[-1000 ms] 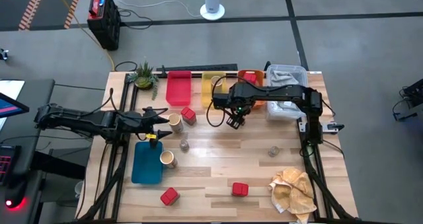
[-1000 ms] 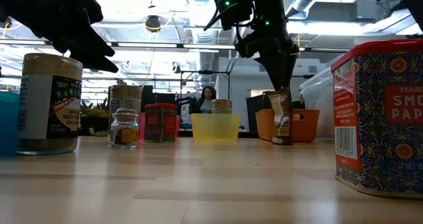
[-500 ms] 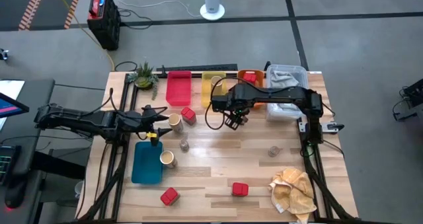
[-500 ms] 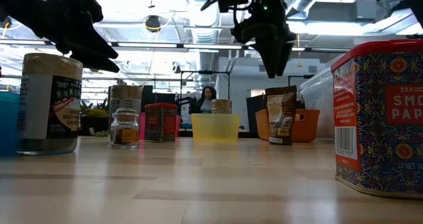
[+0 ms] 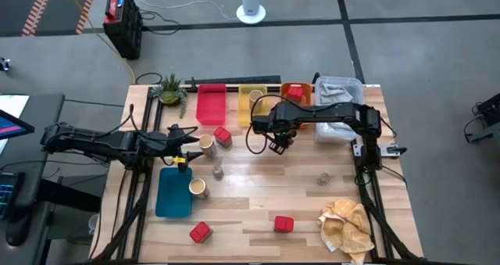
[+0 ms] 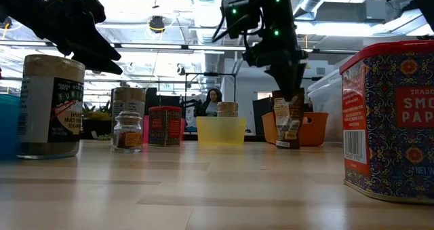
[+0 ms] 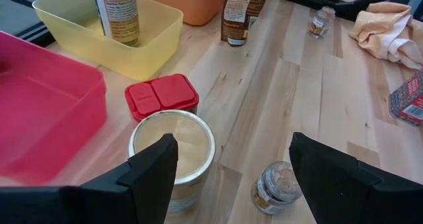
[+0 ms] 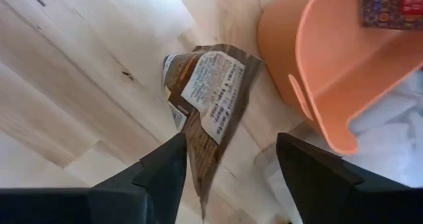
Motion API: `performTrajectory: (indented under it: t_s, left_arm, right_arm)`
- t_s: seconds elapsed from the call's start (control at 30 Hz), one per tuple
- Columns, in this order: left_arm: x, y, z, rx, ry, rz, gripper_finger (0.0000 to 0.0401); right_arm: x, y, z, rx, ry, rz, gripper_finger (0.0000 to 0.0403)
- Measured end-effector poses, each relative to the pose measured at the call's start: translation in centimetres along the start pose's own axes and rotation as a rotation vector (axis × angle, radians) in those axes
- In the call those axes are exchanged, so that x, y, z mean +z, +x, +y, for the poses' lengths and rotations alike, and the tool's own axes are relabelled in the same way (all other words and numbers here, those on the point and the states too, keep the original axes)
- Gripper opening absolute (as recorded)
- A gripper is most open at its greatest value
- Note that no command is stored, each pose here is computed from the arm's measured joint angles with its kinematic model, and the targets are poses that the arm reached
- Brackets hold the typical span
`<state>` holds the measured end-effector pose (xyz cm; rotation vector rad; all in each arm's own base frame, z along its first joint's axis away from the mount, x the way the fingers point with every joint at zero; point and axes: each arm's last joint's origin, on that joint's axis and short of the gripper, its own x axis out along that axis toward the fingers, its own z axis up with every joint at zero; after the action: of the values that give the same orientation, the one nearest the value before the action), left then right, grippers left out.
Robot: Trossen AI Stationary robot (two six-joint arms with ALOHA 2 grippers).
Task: Sort spices by type
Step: Put the orange seasoning bag into the blue bin
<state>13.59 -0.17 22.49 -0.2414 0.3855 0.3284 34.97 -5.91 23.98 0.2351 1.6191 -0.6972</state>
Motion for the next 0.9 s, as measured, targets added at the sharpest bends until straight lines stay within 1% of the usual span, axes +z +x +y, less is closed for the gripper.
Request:
performTrajectory:
  t_s: [0.1, 0.27, 0.37, 0.43, 0.5, 0.67, 0.83, 0.9]
  left_arm:
    - [0.0, 0.0, 0.0, 0.002, 0.005, 0.002, 0.0279]
    - [0.0, 0.0, 0.0, 0.002, 0.004, 0.002, 0.0279]
    - [0.0, 0.0, 0.0, 0.001, 0.004, 0.001, 0.0279]
    - [0.1, 0.0, 0.0, -0.002, 0.007, -0.009, 0.0279]
    - [0.3, 0.1, -0.1, -0.011, 0.014, -0.029, 0.0279]
    - [0.7, 1.0, -0.7, -0.03, 0.052, -0.06, 0.0279]
    - [1.0, 3.1, -1.6, -0.048, 0.108, -0.091, 0.0279]
    - [1.1, 4.1, -2.1, -0.055, 0.132, -0.108, 0.0279]
  right_arm:
    - [0.1, 0.1, 0.1, 0.006, -0.016, -0.006, 0.0211]
    - [0.1, 0.0, 0.6, 0.026, -0.081, -0.027, 0.011]
    - [0.0, -0.2, 1.5, 0.065, -0.137, -0.057, 0.0049]
    - [0.1, -0.4, 2.2, 0.101, -0.176, -0.085, 0.002]
    - [0.0, -0.6, 3.0, 0.138, -0.219, -0.12, 0.0014]
    - [-0.3, -2.6, 4.7, 0.166, -0.305, -0.209, 0.0035]
    - [-0.4, -5.4, 5.7, 0.202, -0.365, -0.32, 0.0016]
    - [-0.3, -6.1, 6.1, 0.22, -0.375, -0.374, 0.0012]
